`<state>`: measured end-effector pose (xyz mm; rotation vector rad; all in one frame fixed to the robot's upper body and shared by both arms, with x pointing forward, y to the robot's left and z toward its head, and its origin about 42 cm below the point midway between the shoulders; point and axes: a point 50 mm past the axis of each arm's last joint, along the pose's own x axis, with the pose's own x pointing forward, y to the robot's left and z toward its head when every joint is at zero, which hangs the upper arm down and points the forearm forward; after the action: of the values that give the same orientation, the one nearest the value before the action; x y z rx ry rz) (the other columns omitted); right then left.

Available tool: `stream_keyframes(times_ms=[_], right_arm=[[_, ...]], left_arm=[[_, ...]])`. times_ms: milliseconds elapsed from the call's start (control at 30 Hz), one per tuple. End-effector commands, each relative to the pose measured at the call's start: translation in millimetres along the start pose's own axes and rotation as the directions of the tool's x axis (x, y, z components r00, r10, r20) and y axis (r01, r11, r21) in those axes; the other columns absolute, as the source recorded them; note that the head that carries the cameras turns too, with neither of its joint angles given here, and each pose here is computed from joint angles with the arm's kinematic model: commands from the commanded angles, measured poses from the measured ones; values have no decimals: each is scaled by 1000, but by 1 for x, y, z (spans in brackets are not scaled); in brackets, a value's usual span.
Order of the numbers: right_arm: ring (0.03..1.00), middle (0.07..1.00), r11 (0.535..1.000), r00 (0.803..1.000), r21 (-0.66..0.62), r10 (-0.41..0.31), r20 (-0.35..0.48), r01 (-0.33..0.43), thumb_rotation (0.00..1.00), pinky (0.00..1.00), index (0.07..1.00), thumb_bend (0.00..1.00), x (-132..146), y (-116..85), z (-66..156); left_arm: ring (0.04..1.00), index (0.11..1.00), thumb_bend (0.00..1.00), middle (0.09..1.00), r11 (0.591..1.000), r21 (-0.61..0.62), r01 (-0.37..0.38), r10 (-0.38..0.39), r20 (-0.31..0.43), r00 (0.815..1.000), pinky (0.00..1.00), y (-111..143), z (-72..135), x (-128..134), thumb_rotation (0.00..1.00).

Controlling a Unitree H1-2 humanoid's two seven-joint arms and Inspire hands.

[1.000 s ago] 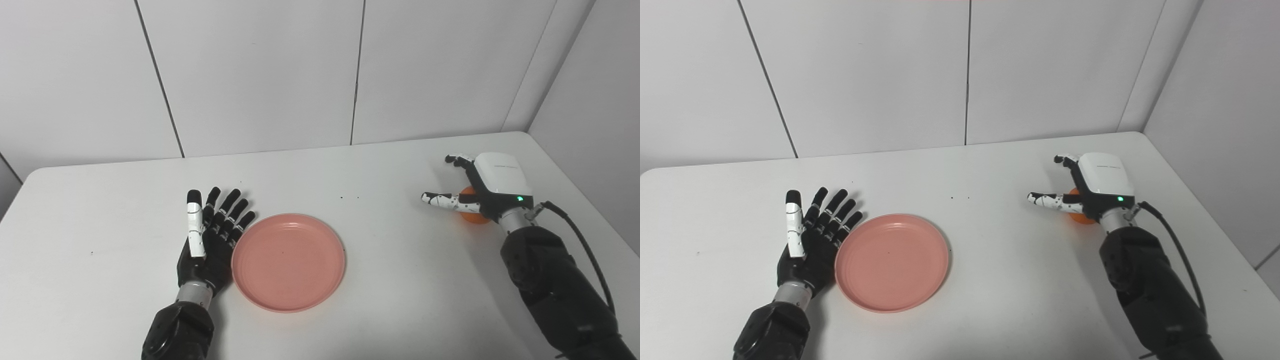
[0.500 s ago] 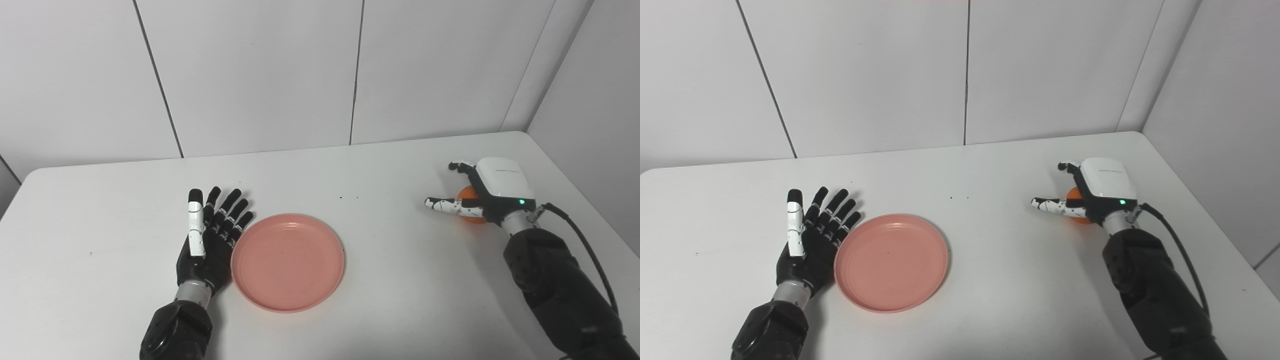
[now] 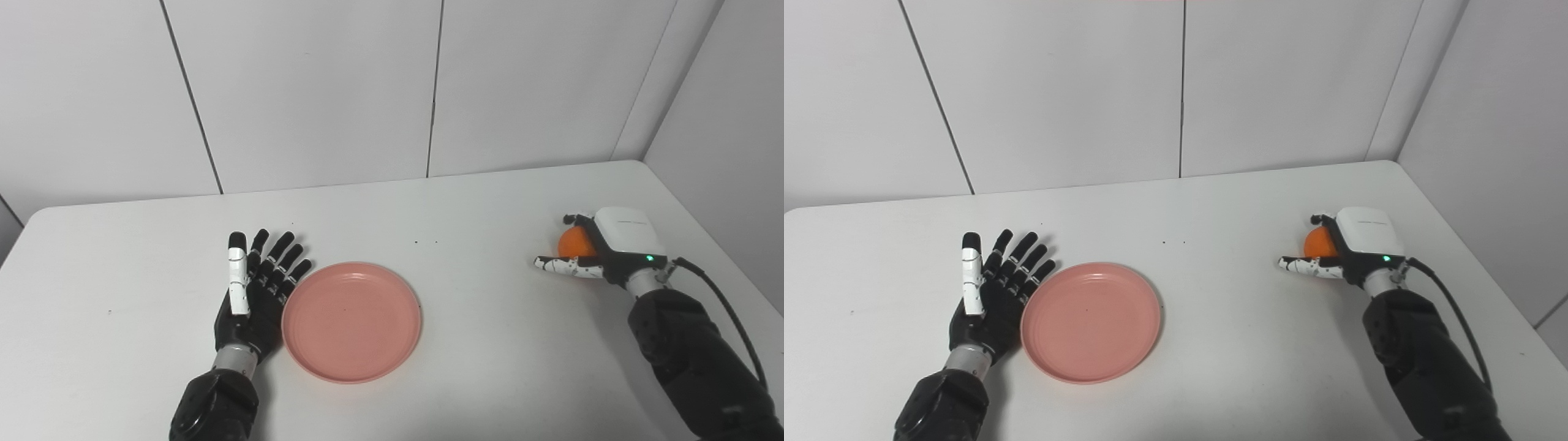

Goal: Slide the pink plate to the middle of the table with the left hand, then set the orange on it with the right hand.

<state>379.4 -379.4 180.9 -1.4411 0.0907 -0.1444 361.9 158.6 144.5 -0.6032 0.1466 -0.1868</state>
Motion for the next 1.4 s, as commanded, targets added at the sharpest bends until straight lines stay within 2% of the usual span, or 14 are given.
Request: stream_keyframes(times_ms=[0, 133, 200, 267, 367, 467, 600, 667, 1000, 1167, 1367], right_arm=[[727, 757, 999, 999, -11, -38, -1, 38, 792, 735, 746, 794, 7, -9, -4], [694, 731, 1000, 1000, -17, -13, 3, 13, 765, 695, 728, 786, 12, 3, -2], [666, 711, 1000, 1000, -6, 0, -3, 0, 771, 613, 708, 790, 13, 7, -1], [605, 643, 1000, 1000, 1, 1, -5, -1, 756, 538, 633, 790, 13, 10, -1], [402, 448, 1000, 1000, 0, -7, -2, 7, 723, 361, 451, 790, 12, 16, -2], [347, 394, 1000, 1000, 1, 3, -5, -3, 705, 309, 388, 781, 12, 21, -3], [206, 272, 1000, 1000, -4, 0, 10, 0, 498, 161, 270, 679, 12, 26, -3], [167, 235, 1000, 1000, -6, -4, 22, 5, 447, 120, 253, 616, 12, 27, -3], [150, 213, 1000, 999, -6, 26, 33, -25, 319, 96, 251, 573, 8, 30, -1], [145, 206, 1000, 998, 8, 2, 61, -3, 269, 90, 237, 568, 6, 20, 3], [134, 191, 996, 990, 47, -76, 117, 71, 189, 85, 226, 579, 0, -1, 15]], left_arm=[[891, 974, 788, 879, 997, 5, -71, 71, -87, 994, 852, 11, -18, -7, 800], [888, 974, 788, 873, 997, 10, -77, 78, -84, 993, 823, 10, -17, -7, 799], [892, 983, 782, 880, 997, 10, -74, 74, -85, 994, 841, 10, -17, -8, 806], [893, 987, 776, 884, 997, 11, -72, 73, -85, 994, 846, 10, -18, -8, 815], [885, 975, 784, 880, 997, 13, -81, 81, -89, 993, 831, 10, -18, -8, 810], [885, 972, 786, 879, 997, 9, -82, 82, -85, 993, 830, 9, -17, -7, 802], [879, 968, 791, 878, 997, 1, -81, 81, -83, 993, 828, 7, -16, -6, 789], [880, 974, 780, 882, 997, -4, -83, 82, -85, 993, 839, 7, -16, -7, 794], [869, 963, 787, 870, 996, 8, -89, 89, -92, 992, 790, 9, -19, -9, 793], [859, 962, 802, 857, 996, 14, -91, 92, -95, 991, 787, 7, -21, -8, 787], [856, 952, 802, 851, 996, 16, -92, 93, -96, 991, 763, 7, -22, -8, 792]])
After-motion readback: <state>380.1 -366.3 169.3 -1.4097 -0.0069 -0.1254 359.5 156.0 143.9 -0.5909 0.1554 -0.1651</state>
